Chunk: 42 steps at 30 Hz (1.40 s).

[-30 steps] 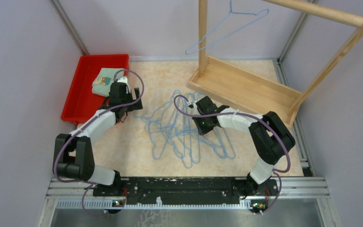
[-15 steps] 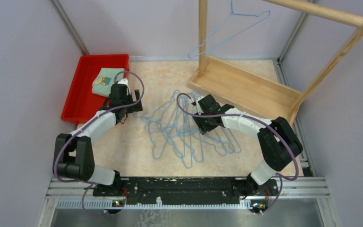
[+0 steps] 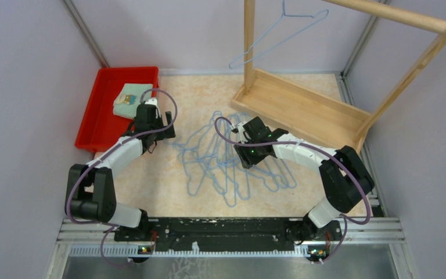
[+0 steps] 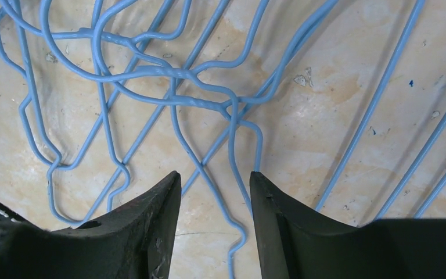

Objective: Organize the hangers

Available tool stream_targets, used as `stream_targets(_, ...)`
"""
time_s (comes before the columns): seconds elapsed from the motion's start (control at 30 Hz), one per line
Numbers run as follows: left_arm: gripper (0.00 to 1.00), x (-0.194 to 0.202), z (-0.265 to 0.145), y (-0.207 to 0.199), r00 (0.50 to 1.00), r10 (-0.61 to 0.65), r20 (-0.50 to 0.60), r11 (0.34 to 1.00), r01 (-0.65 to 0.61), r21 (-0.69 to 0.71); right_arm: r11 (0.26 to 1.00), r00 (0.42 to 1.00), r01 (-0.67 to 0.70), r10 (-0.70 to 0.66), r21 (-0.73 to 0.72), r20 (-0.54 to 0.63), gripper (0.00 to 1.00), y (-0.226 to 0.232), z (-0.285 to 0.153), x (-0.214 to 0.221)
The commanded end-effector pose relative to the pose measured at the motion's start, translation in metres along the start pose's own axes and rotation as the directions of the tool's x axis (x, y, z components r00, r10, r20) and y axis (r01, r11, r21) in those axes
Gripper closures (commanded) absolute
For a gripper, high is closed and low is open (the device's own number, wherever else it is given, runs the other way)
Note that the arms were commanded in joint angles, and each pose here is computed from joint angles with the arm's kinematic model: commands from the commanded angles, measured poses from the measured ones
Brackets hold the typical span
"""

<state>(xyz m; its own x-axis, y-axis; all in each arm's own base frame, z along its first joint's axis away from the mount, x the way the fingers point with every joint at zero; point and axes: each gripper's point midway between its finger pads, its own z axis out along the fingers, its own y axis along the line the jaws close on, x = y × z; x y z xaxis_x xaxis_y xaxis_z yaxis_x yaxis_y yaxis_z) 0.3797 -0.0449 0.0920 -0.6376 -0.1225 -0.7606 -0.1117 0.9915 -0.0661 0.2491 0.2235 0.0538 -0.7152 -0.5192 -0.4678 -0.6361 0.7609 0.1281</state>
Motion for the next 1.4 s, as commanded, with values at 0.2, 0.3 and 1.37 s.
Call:
stream_targets(0.2,0.00,-0.008,0.000,0.004,1.000,-0.002,0.024,1.000,0.002,-0.014,1.000,1.000,0.006,-0.006,-0.021,0.024,0.54,0.005,0.014,-0.020)
stream_targets(0.3,0.00,-0.008,0.001,0.005,1.000,0.002,0.023,1.000,-0.002,-0.020,1.000,1.000,0.005,-0.004,-0.019,0.025,0.55,0.005,0.017,-0.022)
stream_targets(1.37,0.00,-0.014,0.005,0.001,0.999,-0.040,0.028,0.999,0.041,-0.018,0.952,0.973,0.138,-0.079,-0.274,0.215,1.00,0.068,-0.115,-0.095)
